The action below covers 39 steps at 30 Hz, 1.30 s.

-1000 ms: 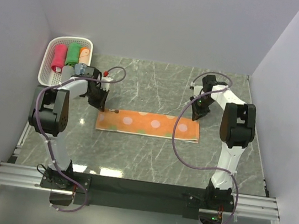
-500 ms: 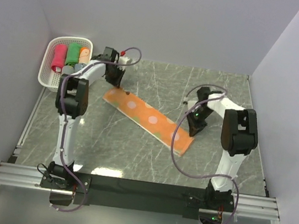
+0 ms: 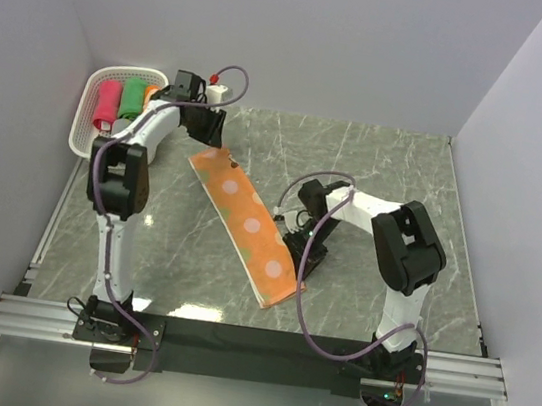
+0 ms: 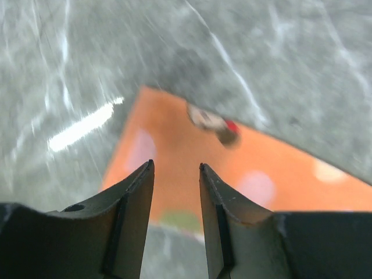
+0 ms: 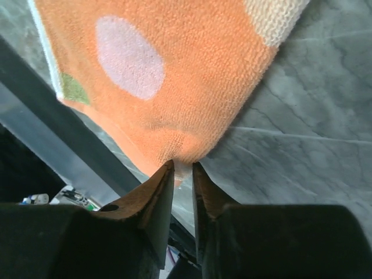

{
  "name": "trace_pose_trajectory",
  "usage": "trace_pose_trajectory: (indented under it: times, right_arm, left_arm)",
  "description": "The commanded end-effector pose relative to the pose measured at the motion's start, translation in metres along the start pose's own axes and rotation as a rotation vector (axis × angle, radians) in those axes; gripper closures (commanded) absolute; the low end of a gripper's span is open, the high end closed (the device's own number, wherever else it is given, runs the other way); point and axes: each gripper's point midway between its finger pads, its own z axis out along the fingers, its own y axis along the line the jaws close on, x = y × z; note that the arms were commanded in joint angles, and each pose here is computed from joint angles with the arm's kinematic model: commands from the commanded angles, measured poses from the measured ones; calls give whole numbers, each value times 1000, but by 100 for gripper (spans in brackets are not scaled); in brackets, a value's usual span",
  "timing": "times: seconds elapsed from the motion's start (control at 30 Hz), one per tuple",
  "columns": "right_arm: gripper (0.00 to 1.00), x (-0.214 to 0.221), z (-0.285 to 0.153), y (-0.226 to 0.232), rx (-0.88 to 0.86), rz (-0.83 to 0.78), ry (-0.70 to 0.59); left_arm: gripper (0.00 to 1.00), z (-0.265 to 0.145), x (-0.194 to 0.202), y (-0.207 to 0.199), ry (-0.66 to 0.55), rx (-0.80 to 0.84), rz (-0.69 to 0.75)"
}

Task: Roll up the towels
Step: Fold the towel

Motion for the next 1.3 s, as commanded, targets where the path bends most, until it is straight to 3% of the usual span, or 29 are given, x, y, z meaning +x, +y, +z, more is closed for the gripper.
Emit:
trace_pose_trajectory:
  times: [0.0,0.17,0.33,0.47,0.7,0.9,1.07,1.27]
  right_arm:
    - [72,-6,-15,15,-51,-16,-53]
    - [66,-13,-39,11,-58,-9,-147]
    - [55,-24,-73,-17,-13,70,-283]
    - [57,-13,-78,-42,66,115,-271]
    - [60,5,-76,-39,61,135,-260]
    - [60,8,-69,-29,17,123,-275]
    - [64,-11,-59,-18,-48,99,-272]
    - [67,-55,-52,6,-104,3,-359]
  left_arm:
    - [57,-52,-10,-29,-60,5,-14]
    - [66,-40,33,-38,68,-9,-93]
    - [70,-14,45,-54,98,-29,-104]
    - [77,10,54,-54,170,-72,-156]
    - [71,73,44,-61,185,-24,-19]
    - [54,115,-21,-90,-3,143,120]
    - [43,85,-63,-107,-157,188,180]
    - [43,-12,-79,-133,-270,245,191]
